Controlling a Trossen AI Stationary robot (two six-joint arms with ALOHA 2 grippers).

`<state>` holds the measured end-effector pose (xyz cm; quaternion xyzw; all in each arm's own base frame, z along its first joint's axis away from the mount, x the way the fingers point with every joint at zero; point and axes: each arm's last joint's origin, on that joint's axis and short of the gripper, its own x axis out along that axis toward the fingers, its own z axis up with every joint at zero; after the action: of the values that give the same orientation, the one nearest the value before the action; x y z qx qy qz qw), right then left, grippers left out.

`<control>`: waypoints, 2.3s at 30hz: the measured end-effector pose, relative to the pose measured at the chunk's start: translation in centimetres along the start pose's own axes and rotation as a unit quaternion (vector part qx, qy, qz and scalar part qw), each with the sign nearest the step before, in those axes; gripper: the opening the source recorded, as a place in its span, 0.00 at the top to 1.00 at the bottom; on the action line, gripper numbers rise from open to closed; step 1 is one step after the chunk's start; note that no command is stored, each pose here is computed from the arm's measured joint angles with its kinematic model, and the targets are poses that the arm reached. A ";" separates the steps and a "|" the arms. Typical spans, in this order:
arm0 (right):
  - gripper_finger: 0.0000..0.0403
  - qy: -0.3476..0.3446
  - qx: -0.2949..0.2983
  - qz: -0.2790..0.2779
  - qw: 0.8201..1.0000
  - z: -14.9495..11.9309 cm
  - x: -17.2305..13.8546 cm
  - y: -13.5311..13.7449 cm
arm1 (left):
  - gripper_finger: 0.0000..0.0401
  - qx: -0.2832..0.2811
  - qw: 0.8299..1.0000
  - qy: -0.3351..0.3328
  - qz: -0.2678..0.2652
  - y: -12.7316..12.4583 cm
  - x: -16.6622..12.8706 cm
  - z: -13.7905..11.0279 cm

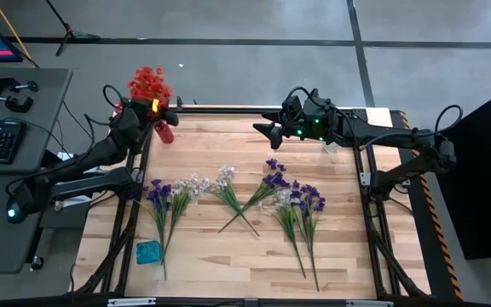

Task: Sort flowers into vase by color
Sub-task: Put the red flowers into the red vase

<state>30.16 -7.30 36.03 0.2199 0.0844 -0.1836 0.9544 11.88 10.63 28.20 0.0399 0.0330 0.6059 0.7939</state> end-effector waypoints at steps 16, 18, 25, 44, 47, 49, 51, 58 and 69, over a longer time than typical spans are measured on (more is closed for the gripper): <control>0.29 0.000 0.000 0.000 1.000 0.0 0.0 0.0 | 0.45 -0.006 0.997 0.083 0.003 1.3 -1.2 3.1; 0.29 0.000 0.000 0.000 1.000 0.0 0.0 0.0 | 0.45 -0.001 0.995 0.099 0.002 1.4 -1.3 3.1; 0.29 0.000 0.000 0.000 1.000 0.0 0.0 0.0 | 0.45 -0.020 0.991 0.133 -0.027 1.7 -1.8 3.8; 0.29 0.000 0.000 0.000 1.000 0.0 0.0 0.0 | 0.45 -0.059 0.967 0.230 -0.090 3.3 -4.1 6.4; 0.29 0.000 0.000 0.000 1.000 0.0 0.0 0.0 | 0.45 -0.073 0.961 0.242 -0.110 3.2 -4.2 6.3; 0.29 0.000 0.000 0.000 1.000 0.0 0.0 0.0 | 0.45 -0.077 0.959 0.242 -0.122 3.3 -4.4 6.4; 0.29 0.000 0.000 0.000 1.000 0.0 0.0 0.0 | 0.45 -0.079 0.959 0.240 -0.126 3.6 -4.7 7.0; 0.29 0.000 0.000 0.000 1.000 0.0 0.0 0.0 | 0.45 -0.062 0.966 0.230 -0.100 4.8 -5.7 9.2; 0.29 0.000 0.000 0.000 1.000 0.0 0.0 0.0 | 0.45 -0.071 0.960 0.245 -0.115 4.6 -5.6 9.5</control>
<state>30.15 -7.31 36.03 0.2199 0.0844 -0.1838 0.9543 6.92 6.22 38.11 -0.1702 0.1875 0.5023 0.8268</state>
